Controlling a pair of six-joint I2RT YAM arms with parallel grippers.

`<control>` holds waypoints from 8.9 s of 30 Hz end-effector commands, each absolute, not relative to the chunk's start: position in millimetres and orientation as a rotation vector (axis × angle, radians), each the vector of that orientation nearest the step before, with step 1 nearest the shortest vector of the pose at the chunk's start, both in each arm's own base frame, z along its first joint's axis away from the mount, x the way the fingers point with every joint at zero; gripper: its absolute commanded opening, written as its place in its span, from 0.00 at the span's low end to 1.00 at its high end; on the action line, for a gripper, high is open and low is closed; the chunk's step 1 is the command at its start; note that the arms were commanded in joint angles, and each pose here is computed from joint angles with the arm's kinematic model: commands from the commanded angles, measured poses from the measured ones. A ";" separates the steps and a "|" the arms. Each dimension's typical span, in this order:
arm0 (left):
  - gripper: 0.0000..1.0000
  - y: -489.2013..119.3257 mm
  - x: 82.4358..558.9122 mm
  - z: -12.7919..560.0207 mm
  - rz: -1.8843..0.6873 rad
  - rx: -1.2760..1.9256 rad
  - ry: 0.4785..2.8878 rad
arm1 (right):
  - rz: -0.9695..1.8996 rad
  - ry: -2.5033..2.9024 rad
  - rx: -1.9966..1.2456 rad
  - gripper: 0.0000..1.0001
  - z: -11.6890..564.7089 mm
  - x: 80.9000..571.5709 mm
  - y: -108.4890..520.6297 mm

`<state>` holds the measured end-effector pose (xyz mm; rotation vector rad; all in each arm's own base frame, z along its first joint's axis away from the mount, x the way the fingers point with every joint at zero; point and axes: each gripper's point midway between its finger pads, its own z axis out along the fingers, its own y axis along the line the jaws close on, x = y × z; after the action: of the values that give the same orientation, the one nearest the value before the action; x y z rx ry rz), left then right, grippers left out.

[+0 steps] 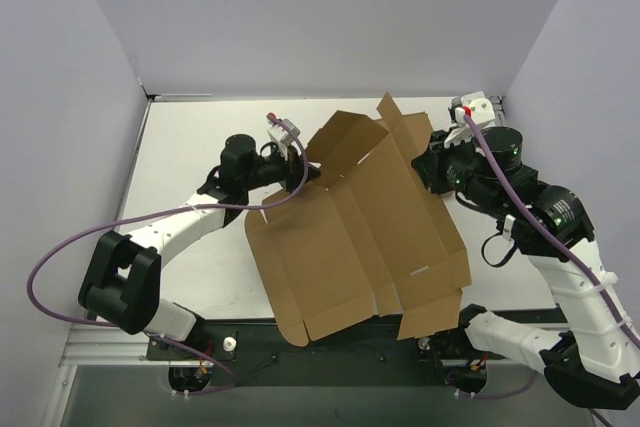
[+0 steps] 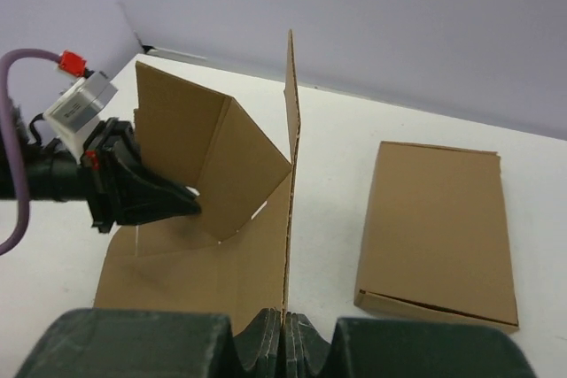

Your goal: Fold the paper box

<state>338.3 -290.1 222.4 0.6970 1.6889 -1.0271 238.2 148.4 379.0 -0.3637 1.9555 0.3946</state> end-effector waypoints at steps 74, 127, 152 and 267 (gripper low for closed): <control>0.74 -222.4 239.7 139.4 -0.617 0.241 1.937 | -0.217 1.764 -0.722 0.00 210.1 267.5 241.9; 0.79 -212.0 313.7 68.4 -0.724 0.292 2.103 | -0.194 1.604 -0.815 0.00 196.2 263.9 228.7; 0.49 -233.8 301.3 67.1 -0.680 0.391 1.995 | -0.240 1.581 -0.869 0.00 205.2 273.6 237.7; 0.09 -163.0 452.7 261.3 -0.948 -0.633 1.488 | 0.701 1.895 0.167 0.99 300.6 217.3 294.9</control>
<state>438.9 -168.7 212.6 -0.6477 1.6724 -0.9044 242.0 271.0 359.6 -0.2007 1.5999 0.3060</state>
